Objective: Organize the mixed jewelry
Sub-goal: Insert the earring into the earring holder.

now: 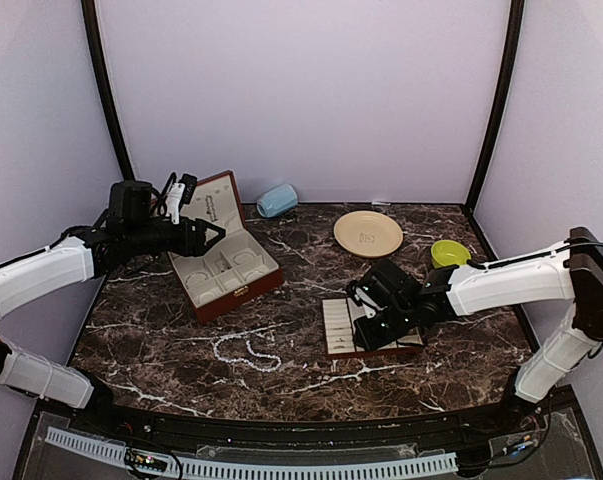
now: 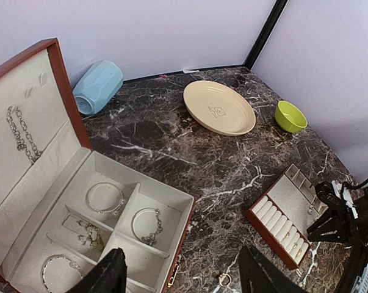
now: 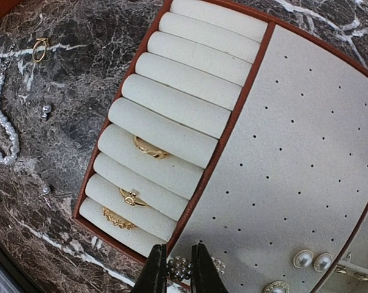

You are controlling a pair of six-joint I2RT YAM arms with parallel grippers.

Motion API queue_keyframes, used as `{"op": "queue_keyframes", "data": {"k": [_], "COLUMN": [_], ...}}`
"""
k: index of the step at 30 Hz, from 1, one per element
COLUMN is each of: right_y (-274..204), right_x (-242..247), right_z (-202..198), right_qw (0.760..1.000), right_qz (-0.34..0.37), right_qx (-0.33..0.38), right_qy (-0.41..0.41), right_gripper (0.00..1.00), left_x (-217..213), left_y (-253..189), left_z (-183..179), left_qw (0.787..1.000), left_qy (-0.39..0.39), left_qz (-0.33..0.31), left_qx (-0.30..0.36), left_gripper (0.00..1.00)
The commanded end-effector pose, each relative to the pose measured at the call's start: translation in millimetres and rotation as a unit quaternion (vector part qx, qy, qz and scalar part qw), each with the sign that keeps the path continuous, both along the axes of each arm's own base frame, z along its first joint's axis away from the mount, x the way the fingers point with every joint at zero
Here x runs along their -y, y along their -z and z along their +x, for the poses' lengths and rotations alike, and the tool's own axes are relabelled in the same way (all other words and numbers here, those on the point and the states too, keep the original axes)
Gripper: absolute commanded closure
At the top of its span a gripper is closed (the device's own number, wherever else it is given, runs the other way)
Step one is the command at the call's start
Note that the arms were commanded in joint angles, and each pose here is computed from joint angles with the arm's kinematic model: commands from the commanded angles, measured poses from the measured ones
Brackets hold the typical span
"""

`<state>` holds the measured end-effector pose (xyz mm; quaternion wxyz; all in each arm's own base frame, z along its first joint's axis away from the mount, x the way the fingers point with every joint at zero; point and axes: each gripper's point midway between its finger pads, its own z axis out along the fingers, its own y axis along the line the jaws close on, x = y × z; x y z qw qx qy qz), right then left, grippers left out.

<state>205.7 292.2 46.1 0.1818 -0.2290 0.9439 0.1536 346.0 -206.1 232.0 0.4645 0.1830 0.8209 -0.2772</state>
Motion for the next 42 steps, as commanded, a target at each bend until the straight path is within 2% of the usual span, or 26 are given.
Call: {"op": "queue_keyframes", "data": {"k": [1, 21, 42], "right_y": [-10.6, 8.8, -18.9], "right_x": [-3.6, 0.7, -12.7], "right_z": [-1.1, -7.4, 1.7], "right_qw": [1.0, 1.0, 0.999], "right_qz": [0.01, -0.015, 0.009], "right_qx": [0.007, 0.002, 0.024], "right_qy": [0.0, -0.014, -0.019], "right_gripper": [0.93, 0.88, 0.78], "left_x": [-1.6, -2.0, -1.8], "left_y": [4.3, 4.2, 4.3], "left_z": [-3.3, -3.2, -4.1], "left_qw": [1.0, 1.0, 1.0], "left_qy": [0.002, 0.001, 0.003], "left_qz": [-0.002, -0.001, -0.002], "left_qx": [-0.006, -0.005, -0.006], "left_gripper": [0.34, 0.34, 0.34]}}
